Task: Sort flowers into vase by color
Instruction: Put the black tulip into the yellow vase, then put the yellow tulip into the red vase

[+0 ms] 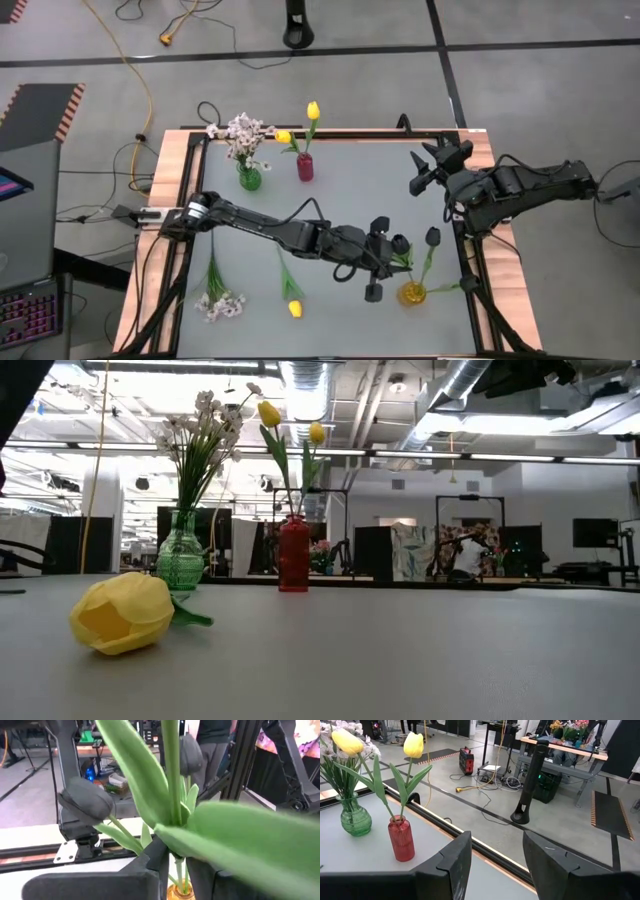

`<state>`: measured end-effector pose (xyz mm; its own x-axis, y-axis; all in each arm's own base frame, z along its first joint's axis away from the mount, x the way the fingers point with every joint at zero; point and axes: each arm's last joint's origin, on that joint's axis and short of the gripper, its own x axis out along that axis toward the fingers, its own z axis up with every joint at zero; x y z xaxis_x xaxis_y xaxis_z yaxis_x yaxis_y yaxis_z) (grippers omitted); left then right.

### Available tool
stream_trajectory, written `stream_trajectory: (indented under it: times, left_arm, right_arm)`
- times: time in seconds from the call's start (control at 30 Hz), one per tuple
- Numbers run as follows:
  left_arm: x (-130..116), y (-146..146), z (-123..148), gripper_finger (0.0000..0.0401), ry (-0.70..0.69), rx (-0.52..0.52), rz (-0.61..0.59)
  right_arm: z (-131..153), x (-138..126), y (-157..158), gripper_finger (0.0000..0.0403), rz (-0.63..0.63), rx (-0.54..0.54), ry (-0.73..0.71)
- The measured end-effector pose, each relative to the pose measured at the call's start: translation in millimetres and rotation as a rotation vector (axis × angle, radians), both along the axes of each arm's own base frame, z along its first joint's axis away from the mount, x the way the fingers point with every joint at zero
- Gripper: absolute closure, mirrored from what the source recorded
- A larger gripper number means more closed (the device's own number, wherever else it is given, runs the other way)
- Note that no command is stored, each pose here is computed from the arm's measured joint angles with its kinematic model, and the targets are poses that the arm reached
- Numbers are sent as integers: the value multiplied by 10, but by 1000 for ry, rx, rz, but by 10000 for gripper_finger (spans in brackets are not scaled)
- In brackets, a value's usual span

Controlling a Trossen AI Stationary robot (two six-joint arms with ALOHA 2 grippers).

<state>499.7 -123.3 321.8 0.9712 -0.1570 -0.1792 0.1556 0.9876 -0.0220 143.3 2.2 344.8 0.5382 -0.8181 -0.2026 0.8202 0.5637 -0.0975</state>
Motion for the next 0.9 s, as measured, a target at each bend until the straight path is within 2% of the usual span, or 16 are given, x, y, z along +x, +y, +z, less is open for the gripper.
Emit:
stream_trajectory:
  times: [0.3,0.47,0.73,0.9]
  left_arm:
    - [-4,1,2,280,-3,42,-8]
    - [-25,3,-37,246,55,48,-25]
    - [-175,41,26,239,176,121,-46]
    - [-387,118,210,239,256,192,-49]
  right_arm:
    - [0,0,0,200,0,0,0]
    - [1,0,0,200,0,0,-1]
    - [2,-1,0,200,0,0,0]
    - [3,-1,0,200,0,0,0]
